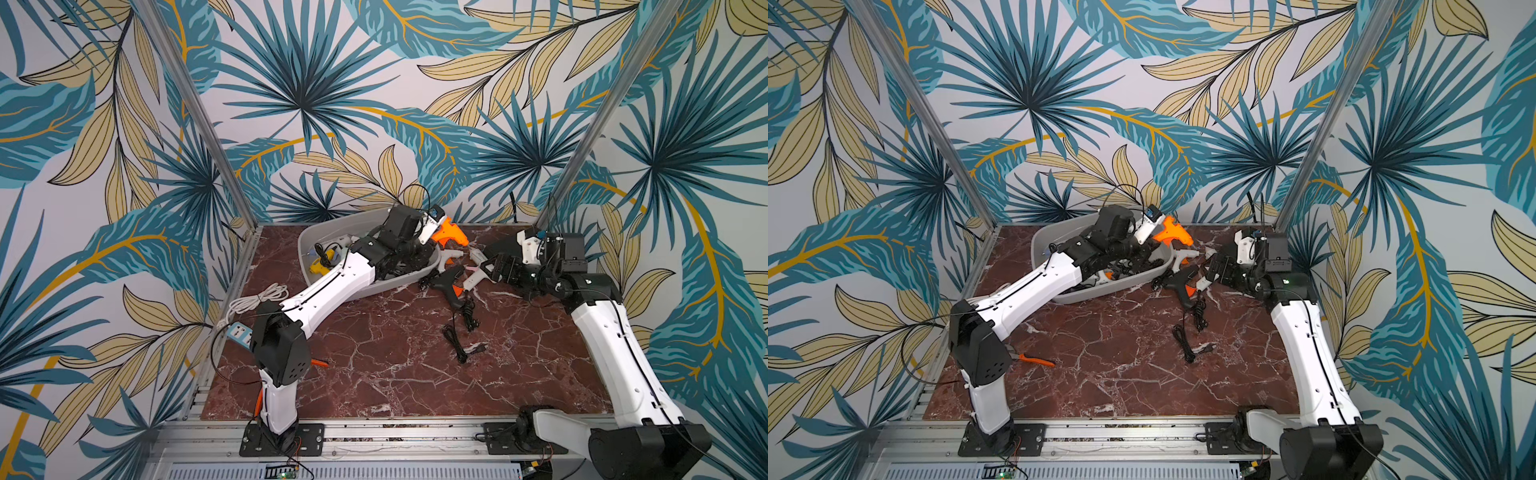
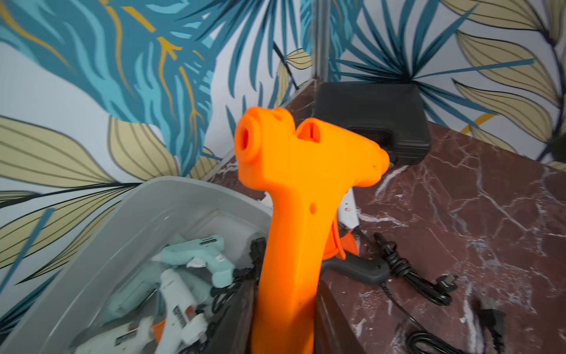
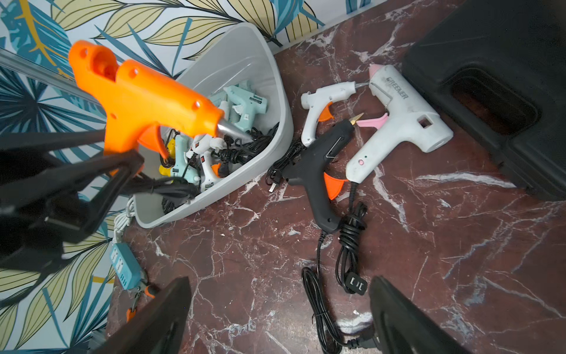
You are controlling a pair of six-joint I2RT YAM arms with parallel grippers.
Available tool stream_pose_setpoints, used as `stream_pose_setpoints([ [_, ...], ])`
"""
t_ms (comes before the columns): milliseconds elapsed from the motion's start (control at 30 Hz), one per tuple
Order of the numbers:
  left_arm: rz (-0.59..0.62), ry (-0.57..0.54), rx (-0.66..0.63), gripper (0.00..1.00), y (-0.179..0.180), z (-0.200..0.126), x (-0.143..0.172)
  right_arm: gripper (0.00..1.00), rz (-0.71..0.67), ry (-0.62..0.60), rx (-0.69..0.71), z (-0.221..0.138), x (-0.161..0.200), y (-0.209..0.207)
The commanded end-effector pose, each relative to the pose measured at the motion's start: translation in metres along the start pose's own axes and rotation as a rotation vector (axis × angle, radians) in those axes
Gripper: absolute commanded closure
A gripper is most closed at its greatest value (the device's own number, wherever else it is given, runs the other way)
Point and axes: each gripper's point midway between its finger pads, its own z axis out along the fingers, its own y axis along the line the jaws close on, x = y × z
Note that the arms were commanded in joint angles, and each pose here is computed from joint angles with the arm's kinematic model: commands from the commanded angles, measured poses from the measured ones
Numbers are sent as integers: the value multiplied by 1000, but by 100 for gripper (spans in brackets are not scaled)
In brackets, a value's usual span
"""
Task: Put the hot melt glue gun into the storage box
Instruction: Place the hot melt adhesive gun in the storage box.
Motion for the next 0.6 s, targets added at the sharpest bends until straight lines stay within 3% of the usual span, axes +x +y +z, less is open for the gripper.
stream_pose_setpoints([
  [0, 21, -4, -231, 100, 60, -29, -8, 3, 49, 0, -12, -8, 2, 5],
  [267, 110, 190, -735, 100, 182, -56, 36, 3, 81, -25, -55, -13, 2, 13],
  [567, 323, 415, -1006, 100, 251, -45, 86, 3, 88, -26, -72, -13, 5, 14],
])
